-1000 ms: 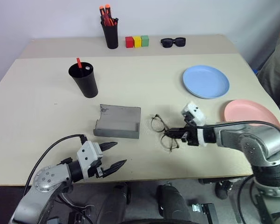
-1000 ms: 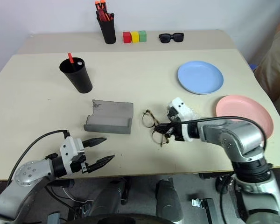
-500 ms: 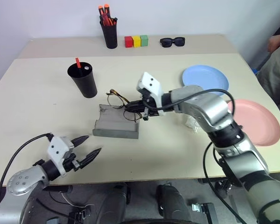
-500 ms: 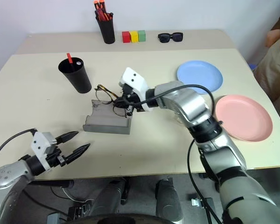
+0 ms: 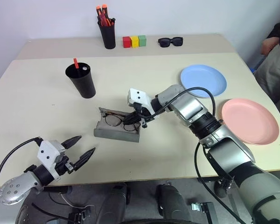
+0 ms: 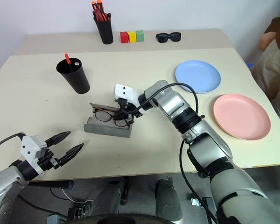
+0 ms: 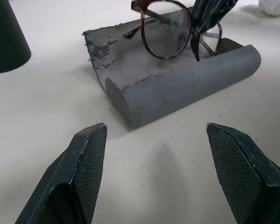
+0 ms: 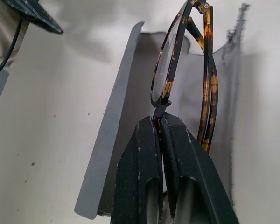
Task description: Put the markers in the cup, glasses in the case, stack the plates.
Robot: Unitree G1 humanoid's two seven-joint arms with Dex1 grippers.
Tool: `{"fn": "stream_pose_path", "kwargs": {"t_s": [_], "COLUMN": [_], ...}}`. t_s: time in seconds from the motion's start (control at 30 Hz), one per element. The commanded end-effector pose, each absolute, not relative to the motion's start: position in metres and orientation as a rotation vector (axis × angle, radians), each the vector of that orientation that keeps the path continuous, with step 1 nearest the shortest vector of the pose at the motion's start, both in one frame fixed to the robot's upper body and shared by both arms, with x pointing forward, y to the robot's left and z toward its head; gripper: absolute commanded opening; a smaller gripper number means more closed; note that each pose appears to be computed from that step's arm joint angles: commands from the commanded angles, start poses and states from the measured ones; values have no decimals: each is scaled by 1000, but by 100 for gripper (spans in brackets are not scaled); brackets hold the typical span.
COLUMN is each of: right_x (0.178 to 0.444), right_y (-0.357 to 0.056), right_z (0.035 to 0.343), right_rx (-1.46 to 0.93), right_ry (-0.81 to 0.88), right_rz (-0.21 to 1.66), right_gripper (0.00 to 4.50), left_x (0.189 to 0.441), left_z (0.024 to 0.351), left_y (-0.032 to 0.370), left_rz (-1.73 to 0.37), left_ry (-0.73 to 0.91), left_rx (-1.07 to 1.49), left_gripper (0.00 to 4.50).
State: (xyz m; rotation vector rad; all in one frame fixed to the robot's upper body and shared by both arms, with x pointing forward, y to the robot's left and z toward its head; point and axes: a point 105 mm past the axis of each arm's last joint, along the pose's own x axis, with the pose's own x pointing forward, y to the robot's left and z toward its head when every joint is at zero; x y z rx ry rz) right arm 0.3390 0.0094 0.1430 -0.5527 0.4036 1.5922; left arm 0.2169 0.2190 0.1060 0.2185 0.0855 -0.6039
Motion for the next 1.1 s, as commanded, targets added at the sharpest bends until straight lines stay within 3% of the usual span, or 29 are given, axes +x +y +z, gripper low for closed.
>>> {"fn": "stream_pose_path", "kwargs": {"t_s": [0.03, 0.17, 0.33, 0.43, 0.6, 0.83, 1.0, 1.1], "right_x": [337, 339, 343, 337, 323, 301, 295, 290], "right_y": [16, 19, 15, 5, -28, -64, -88, -99], "right_z": [155, 164, 190, 206, 207, 186, 175, 171], "right_rx": [-566, -546, -505, -508, -482, -477, -510, -557], "right_ry": [364, 326, 205, 88, 21, 93, 131, 117], "right_rz": [1621, 1604, 1547, 1506, 1384, 1255, 1128, 1063], "right_gripper": [137, 342, 342, 346, 346, 346, 346, 346], "left_x": [220, 224, 240, 254, 293, 346, 384, 393], "left_z": [115, 113, 121, 137, 161, 198, 180, 182], "left_y": [213, 216, 217, 211, 182, 136, 122, 115], "left_rz": [-625, -627, -589, -591, -673, -816, -845, -887], "left_ry": [50, 51, 7, -37, -66, -22, 244, 300], "left_rx": [230, 234, 163, 88, 65, 98, 279, 256], "left_gripper": [349, 349, 349, 267, 28, 28, 28, 28]}}
